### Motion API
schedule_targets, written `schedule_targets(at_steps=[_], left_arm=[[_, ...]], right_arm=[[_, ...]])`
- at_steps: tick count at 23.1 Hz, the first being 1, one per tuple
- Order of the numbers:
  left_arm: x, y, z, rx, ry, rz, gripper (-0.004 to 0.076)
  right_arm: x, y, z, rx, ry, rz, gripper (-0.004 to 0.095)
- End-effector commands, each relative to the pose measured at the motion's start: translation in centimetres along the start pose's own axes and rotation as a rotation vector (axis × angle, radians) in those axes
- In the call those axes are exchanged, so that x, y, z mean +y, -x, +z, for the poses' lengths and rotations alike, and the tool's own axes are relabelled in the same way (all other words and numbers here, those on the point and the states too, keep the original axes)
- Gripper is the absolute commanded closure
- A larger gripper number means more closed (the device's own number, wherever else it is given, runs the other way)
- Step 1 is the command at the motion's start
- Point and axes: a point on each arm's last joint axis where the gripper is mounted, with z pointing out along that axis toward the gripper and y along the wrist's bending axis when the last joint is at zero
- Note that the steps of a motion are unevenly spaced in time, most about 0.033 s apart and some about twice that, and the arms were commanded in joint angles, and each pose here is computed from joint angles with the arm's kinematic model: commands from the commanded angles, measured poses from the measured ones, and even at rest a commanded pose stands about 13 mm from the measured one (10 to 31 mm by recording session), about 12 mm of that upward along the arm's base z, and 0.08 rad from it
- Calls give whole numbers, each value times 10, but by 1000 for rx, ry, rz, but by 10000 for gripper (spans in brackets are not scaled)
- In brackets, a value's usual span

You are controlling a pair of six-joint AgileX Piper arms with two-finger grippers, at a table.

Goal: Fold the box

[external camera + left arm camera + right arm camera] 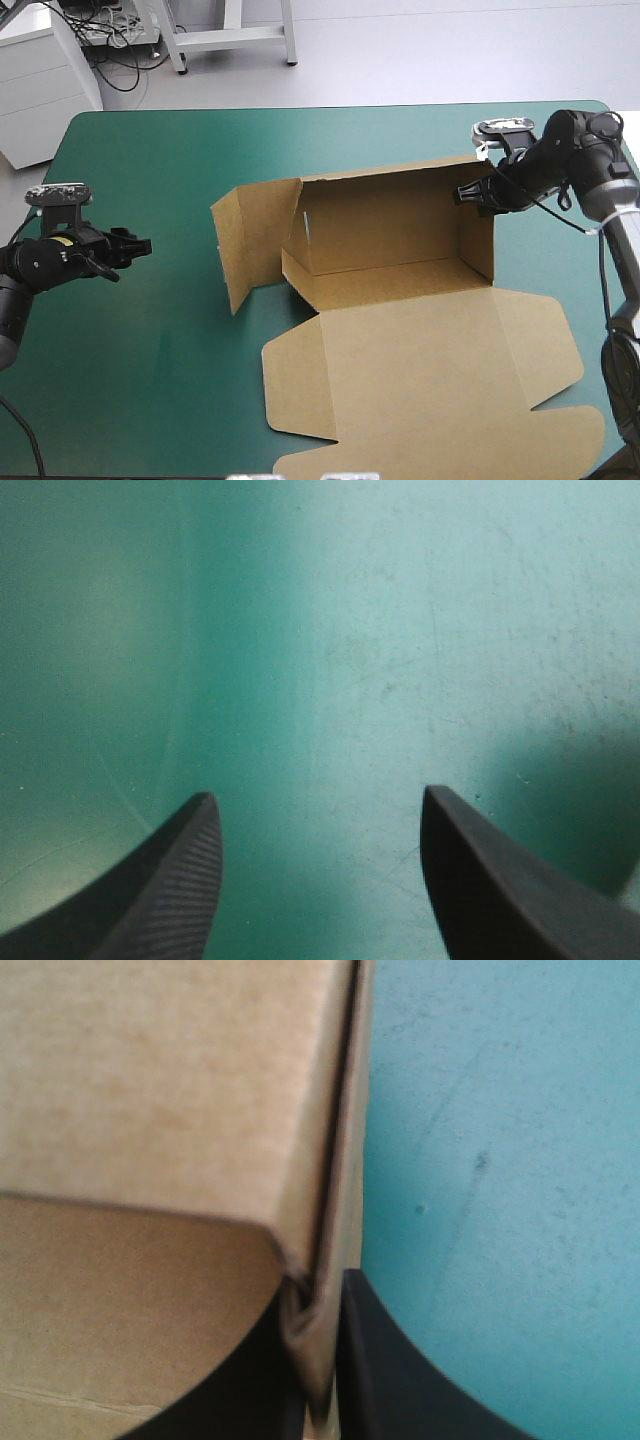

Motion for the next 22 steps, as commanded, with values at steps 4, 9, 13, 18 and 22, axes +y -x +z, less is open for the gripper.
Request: schedule_targets(at_steps=[4,9,13,18,22], left_arm=[[-2,12,-13,-96,3,-1,306],[-2,11,-13,-90,1,-1,306],[-2,11,-13,-90,1,-3,306],[-2,11,-13,-88,1,-1,306],[-2,10,-12,-74,-2,1,306]], right_arm=[[0,6,14,48,26,2,929],[-4,17,25,18,21,-33,867],[-6,35,21,-112,-6,-56,601],[-7,52,7,-255,-48,-96,174],[-1,57,-22,-252,-32,-104,120]])
